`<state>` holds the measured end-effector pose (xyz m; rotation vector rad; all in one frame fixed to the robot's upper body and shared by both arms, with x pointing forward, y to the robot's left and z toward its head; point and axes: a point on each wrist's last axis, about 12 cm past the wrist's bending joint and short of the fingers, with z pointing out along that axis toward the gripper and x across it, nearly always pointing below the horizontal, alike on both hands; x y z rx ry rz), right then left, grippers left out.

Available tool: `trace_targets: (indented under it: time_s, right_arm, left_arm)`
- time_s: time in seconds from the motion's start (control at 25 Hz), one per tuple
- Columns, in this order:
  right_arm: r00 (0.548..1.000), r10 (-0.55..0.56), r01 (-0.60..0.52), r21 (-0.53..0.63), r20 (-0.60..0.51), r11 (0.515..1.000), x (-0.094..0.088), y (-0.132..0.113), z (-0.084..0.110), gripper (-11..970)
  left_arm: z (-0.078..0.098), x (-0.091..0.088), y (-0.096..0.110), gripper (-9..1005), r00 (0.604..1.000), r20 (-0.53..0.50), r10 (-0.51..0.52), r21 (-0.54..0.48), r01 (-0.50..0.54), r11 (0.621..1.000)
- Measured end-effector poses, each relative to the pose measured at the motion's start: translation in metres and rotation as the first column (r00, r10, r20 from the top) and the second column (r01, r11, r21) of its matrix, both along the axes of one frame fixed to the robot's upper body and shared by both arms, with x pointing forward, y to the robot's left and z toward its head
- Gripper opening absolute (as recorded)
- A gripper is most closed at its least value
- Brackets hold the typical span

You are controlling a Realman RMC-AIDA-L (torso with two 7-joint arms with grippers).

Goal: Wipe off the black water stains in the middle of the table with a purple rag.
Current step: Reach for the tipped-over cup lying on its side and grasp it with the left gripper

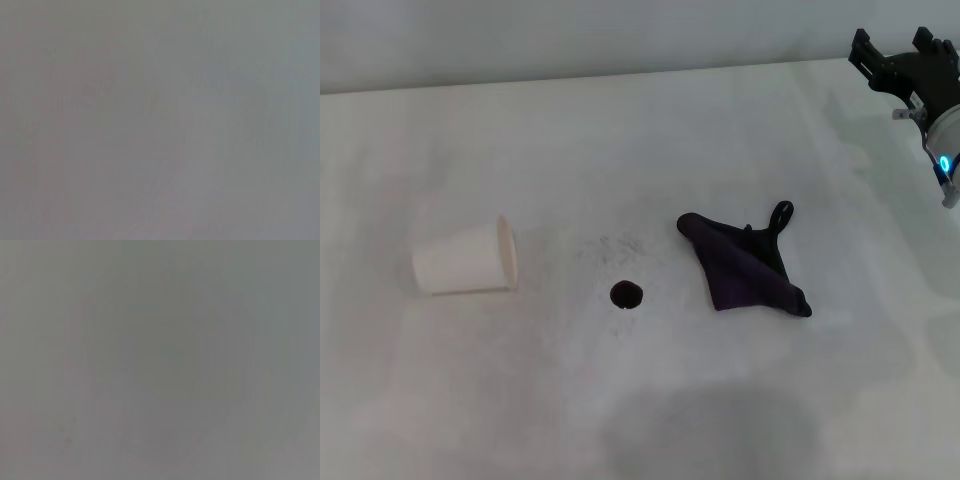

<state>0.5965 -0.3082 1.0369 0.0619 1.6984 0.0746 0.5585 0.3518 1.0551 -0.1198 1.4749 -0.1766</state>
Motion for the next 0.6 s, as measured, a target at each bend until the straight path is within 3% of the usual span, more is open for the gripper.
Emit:
trace_targets:
  time_s: [0.12, 0.28, 0.44, 0.6]
  right_arm:
    - [1.000, 0.001, -0.001, 0.005, -0.001, 1.000, 0.000, 0.000, 0.000, 870]
    - [1.000, 0.004, -0.004, 0.008, 0.001, 1.000, 0.000, 0.001, 0.000, 870]
    - [1.000, 0.007, -0.007, 0.009, 0.005, 1.000, 0.001, 0.002, 0.001, 869]
    - [1.000, 0.012, -0.012, 0.007, 0.009, 1.000, 0.003, 0.003, 0.003, 869]
  left_arm:
    - [0.013, 0.009, 0.012, 891, 0.995, -0.035, -0.089, -0.091, 0.085, 0.992]
    - [0.041, 0.018, 0.032, 891, 0.963, -0.085, -0.256, -0.181, 0.238, 0.954]
    - [0.080, 0.024, 0.047, 891, 0.875, -0.189, -0.445, -0.162, 0.419, 0.893]
    - [0.117, 0.028, 0.052, 891, 0.775, -0.309, -0.551, -0.087, 0.554, 0.828]
